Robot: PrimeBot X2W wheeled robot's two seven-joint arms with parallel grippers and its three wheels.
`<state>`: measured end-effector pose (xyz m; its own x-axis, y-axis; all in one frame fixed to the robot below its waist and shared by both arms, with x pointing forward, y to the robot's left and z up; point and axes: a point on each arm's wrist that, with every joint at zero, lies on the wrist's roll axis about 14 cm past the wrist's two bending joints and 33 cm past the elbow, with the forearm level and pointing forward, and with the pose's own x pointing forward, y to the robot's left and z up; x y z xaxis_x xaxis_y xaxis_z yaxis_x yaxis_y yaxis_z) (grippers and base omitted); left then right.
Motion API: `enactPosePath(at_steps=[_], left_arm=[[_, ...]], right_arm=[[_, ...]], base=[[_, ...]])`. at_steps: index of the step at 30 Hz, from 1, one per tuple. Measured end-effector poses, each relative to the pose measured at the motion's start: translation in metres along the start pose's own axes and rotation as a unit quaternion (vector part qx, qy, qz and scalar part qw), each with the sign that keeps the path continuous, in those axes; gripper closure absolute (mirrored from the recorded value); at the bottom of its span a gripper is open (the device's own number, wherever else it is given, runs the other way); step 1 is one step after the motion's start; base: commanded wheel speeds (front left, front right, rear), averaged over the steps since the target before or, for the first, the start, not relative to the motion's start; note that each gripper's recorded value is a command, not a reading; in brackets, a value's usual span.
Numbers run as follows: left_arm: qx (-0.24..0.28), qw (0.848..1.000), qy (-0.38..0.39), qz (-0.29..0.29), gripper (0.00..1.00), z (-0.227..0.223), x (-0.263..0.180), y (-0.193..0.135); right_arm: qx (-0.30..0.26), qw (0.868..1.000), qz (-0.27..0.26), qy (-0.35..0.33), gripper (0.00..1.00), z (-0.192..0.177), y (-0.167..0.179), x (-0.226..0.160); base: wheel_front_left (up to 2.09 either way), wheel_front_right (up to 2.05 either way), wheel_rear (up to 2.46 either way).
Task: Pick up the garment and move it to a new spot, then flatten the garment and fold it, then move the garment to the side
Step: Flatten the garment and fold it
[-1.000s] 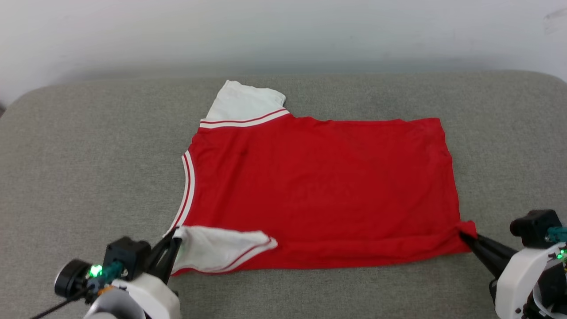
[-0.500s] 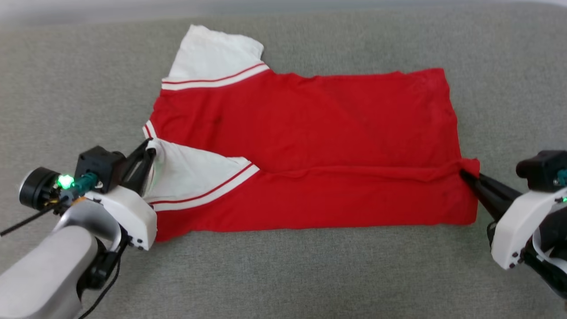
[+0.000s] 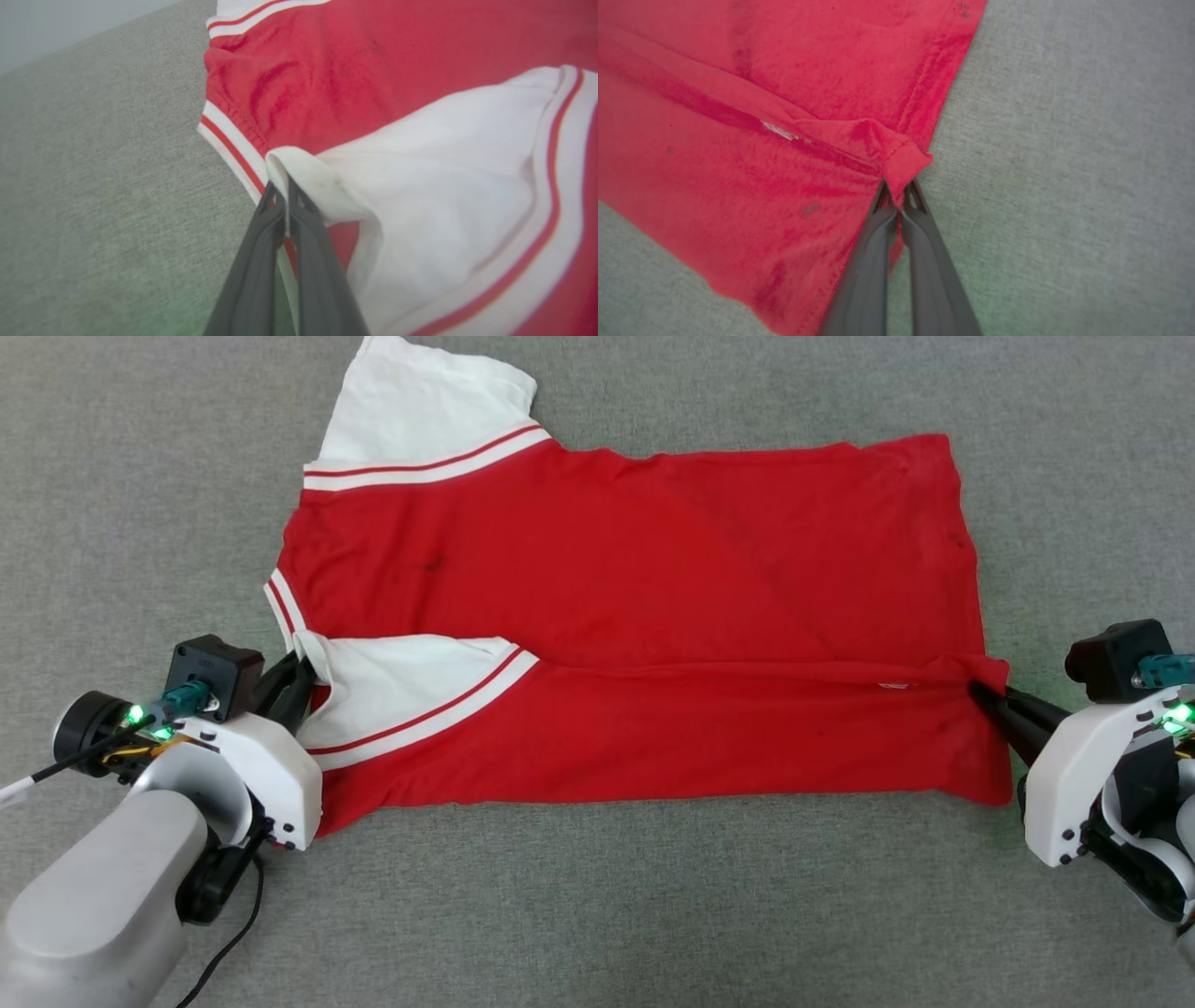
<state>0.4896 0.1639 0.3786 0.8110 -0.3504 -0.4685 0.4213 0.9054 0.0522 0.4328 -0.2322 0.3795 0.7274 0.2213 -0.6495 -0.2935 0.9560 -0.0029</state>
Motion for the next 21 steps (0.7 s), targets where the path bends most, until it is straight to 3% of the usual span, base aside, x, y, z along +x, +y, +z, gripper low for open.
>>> enactPosePath(at_steps=[2, 3, 4, 16, 21], left_arm=[[0.001, 1.0, -0.003, 0.001, 1.0, 0.002, -0.001, 0.001], [0.0, 1.0, -0.005, 0.004, 0.63, 0.003, -0.001, 0.001], [0.003, 1.0, -0.008, 0.006, 0.0, 0.004, -0.003, 0.001], [0.058, 0.994, -0.093, 0.027, 0.0, 0.105, -0.036, 0.023], [0.08, 0.995, -0.056, 0.025, 0.0, 0.126, -0.051, 0.033]], right_arm=[[0.0, 1.0, 0.001, -0.001, 0.96, 0.0, 0.001, 0.0], [-0.001, 1.0, 0.002, -0.004, 0.51, 0.001, 0.002, -0.001], [-0.002, 1.0, 0.003, -0.011, 0.0, 0.005, 0.003, -0.002], [-0.035, 0.994, 0.015, -0.106, 0.0, 0.058, 0.018, -0.036], [-0.043, 0.99, 0.019, -0.131, 0.0, 0.075, 0.023, -0.047]], base=[[0.0, 0.0, 0.0], [0.0, 0.0, 0.0], [0.0, 0.0, 0.0], [0.0, 0.0, 0.0], [0.0, 0.0, 0.0]])
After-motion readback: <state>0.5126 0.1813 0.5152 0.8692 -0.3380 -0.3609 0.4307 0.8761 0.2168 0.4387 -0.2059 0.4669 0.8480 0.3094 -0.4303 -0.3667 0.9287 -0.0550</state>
